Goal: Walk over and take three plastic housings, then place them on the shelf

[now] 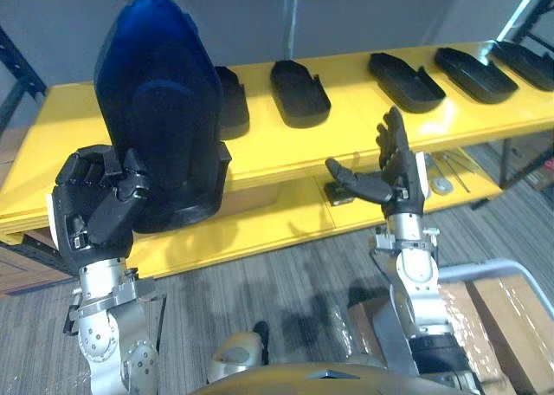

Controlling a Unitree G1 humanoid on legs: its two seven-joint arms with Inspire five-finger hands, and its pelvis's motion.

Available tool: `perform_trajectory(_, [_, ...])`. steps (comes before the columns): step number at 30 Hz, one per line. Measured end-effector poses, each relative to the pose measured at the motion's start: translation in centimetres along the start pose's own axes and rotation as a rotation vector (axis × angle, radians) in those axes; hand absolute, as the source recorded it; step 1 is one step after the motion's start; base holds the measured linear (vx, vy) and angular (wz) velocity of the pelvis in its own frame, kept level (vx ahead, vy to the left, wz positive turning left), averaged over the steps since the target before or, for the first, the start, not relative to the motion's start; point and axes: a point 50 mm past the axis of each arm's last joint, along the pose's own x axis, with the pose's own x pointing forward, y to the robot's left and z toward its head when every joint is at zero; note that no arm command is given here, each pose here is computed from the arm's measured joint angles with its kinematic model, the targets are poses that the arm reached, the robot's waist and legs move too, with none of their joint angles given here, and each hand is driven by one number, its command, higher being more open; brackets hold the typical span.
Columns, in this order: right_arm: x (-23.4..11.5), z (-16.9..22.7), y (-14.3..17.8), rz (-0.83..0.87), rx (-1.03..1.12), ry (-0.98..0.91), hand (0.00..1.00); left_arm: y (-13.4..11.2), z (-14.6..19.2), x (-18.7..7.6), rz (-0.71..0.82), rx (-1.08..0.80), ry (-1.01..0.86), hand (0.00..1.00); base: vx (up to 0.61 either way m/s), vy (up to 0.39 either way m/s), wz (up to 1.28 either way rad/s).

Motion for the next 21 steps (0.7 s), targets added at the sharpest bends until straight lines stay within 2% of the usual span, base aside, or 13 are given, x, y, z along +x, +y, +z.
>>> perform_trajectory(2, [0.3,0.8,-0.5,-0.011,-0.051,-0.047,1.0,-0.4,-0.2,0.6,-0.015,-0.015,-0.009,0.0,0.21,-0.133,1.25])
perform_trajectory(8, [2.3,3.4,-1.0,-0.016,-0.116,-0.188,1.0,0.3,-1.4,-0.6,0.04,-0.102,0.066,0.0,0.26,-0.327,0.76])
perform_trajectory(11, [2.7,3.9,-2.4,-0.062,-0.147,-0.207,1.0,-0.3,-1.5,-0.7,-0.025,-0.116,0.075,0.0,0.15,-0.18,0.64])
perform_trajectory(16, [1.5,3.4,-4.2,-0.144,-0.15,-0.167,1.0,-1.7,-2.2,-0.9,-0.106,-0.179,0.099,0.0,0.11,-0.018,0.18])
perform_trajectory(21, [0.4,2.9,-4.3,-0.118,-0.115,-0.127,1.0,-2.6,-2.9,-1.3,-0.128,-0.21,0.156,0.0,0.01,0.052,0.02])
